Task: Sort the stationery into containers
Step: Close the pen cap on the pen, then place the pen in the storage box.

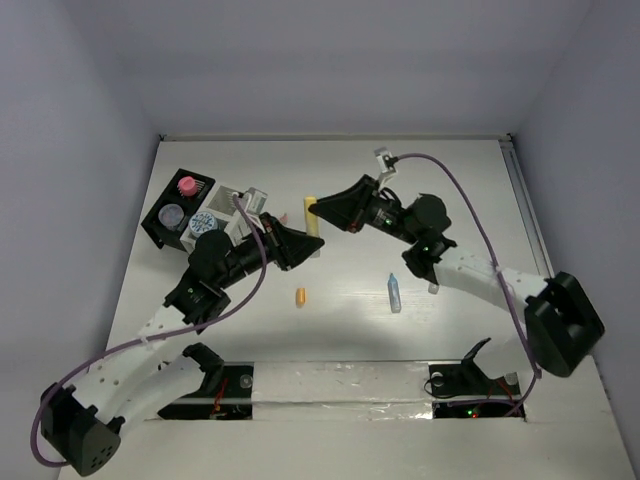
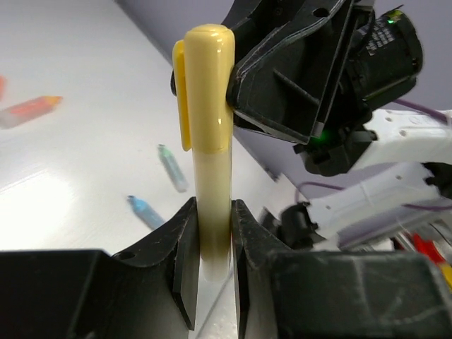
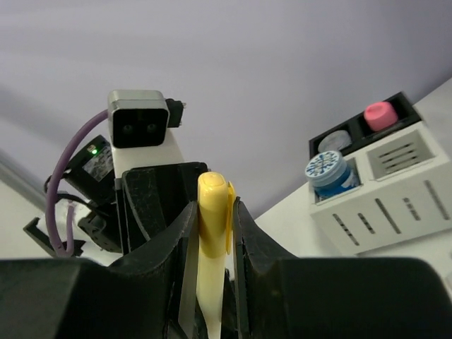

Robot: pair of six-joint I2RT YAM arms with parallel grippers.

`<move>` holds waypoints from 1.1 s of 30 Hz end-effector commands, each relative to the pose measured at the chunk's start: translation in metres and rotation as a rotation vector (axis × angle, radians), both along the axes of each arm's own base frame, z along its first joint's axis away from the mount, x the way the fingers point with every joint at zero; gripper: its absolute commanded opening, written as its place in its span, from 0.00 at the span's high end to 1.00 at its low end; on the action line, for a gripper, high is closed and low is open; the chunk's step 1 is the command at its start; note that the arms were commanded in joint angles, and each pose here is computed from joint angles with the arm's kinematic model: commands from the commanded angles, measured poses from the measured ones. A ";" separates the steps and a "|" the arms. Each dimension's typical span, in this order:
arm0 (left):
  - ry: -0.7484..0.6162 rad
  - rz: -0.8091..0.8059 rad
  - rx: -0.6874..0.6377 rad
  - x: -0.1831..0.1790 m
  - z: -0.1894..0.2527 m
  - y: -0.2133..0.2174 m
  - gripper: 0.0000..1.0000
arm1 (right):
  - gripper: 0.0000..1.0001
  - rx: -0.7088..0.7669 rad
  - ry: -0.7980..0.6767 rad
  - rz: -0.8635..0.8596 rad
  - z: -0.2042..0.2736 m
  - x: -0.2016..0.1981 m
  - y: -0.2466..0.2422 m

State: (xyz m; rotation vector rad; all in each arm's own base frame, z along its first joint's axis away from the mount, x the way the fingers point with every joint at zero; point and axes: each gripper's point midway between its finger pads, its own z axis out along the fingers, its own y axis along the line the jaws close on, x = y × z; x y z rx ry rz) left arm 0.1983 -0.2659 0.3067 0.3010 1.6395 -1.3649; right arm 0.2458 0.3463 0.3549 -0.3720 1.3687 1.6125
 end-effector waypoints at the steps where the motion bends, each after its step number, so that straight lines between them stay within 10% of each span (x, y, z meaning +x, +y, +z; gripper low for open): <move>1: -0.226 0.226 -0.124 0.014 0.071 0.039 0.93 | 1.00 -0.144 0.109 0.105 -0.056 0.010 0.032; 5: -0.225 0.283 -0.056 0.007 0.063 0.057 0.33 | 1.00 -0.089 0.096 0.096 -0.040 0.038 0.054; 11: -0.220 0.374 0.036 -0.011 0.064 0.091 0.01 | 1.00 -0.031 0.070 0.069 -0.022 0.078 0.082; 33: -0.205 0.935 0.142 -0.020 0.037 0.221 0.01 | 1.00 -0.032 0.022 -0.115 -0.052 0.233 0.180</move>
